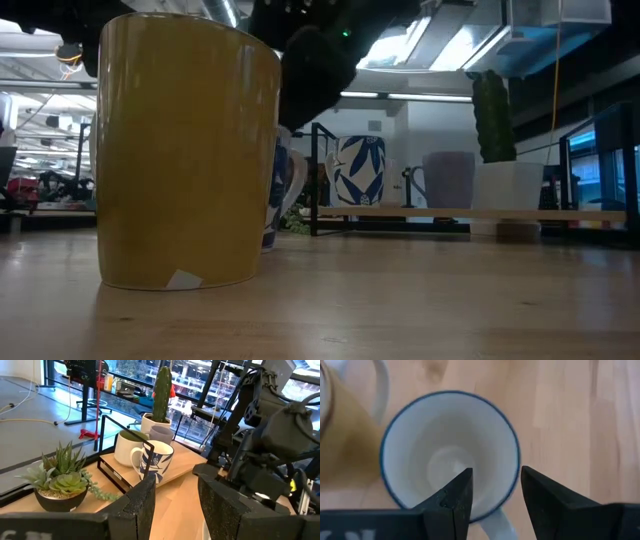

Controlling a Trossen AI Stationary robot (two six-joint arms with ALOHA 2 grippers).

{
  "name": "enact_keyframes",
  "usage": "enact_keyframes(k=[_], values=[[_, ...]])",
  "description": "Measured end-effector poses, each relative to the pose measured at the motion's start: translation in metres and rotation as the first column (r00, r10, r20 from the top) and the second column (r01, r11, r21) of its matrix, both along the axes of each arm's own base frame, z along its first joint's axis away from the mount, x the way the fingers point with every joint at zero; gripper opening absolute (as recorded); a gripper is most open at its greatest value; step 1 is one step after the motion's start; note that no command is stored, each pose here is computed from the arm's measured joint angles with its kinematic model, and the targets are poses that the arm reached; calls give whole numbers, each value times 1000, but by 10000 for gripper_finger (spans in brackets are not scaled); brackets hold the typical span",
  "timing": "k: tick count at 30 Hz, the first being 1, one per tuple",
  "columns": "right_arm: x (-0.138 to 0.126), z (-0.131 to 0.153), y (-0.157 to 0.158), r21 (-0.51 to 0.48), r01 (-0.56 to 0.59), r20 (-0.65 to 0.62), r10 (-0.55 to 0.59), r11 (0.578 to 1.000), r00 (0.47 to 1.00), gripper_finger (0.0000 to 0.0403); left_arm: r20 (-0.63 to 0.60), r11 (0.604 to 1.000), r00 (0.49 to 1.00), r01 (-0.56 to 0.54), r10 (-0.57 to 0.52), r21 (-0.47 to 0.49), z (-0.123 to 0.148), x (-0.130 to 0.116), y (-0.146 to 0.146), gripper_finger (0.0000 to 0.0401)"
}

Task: Place coffee mugs
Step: Put the blue patterned mug on the shelf

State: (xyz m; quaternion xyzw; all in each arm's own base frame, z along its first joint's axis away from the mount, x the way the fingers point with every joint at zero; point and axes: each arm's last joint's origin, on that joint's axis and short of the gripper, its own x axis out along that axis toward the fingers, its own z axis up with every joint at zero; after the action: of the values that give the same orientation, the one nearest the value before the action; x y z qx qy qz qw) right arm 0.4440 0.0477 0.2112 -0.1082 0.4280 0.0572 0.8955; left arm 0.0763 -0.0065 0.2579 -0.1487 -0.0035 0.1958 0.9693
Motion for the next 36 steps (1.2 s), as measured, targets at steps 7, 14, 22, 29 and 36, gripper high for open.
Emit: enact_keyframes(k=[7, 14, 22, 29, 36], values=[[-1, -9, 0, -5, 0, -51, 0, 1000, 999, 147, -1, 1000, 1000, 0, 0, 0, 0, 0, 0, 142], [-6, -11, -3, 35, 61, -107, -57, 998, 993, 21, -3, 1000, 1000, 0, 0, 2, 0, 0, 0, 142], [-21, 5, -11, 48, 96, -178, -86, 994, 980, 7, -5, 1000, 1000, 0, 0, 9, 0, 0, 0, 142], [-75, 58, -26, 38, 22, -341, -8, 999, 940, 4, -8, 1000, 1000, 0, 0, 11, 0, 0, 0, 142], [-149, 103, -56, -99, 59, -585, -106, 993, 804, 2, -11, 1000, 1000, -10, 10, 13, -1, 0, 0, 142]])
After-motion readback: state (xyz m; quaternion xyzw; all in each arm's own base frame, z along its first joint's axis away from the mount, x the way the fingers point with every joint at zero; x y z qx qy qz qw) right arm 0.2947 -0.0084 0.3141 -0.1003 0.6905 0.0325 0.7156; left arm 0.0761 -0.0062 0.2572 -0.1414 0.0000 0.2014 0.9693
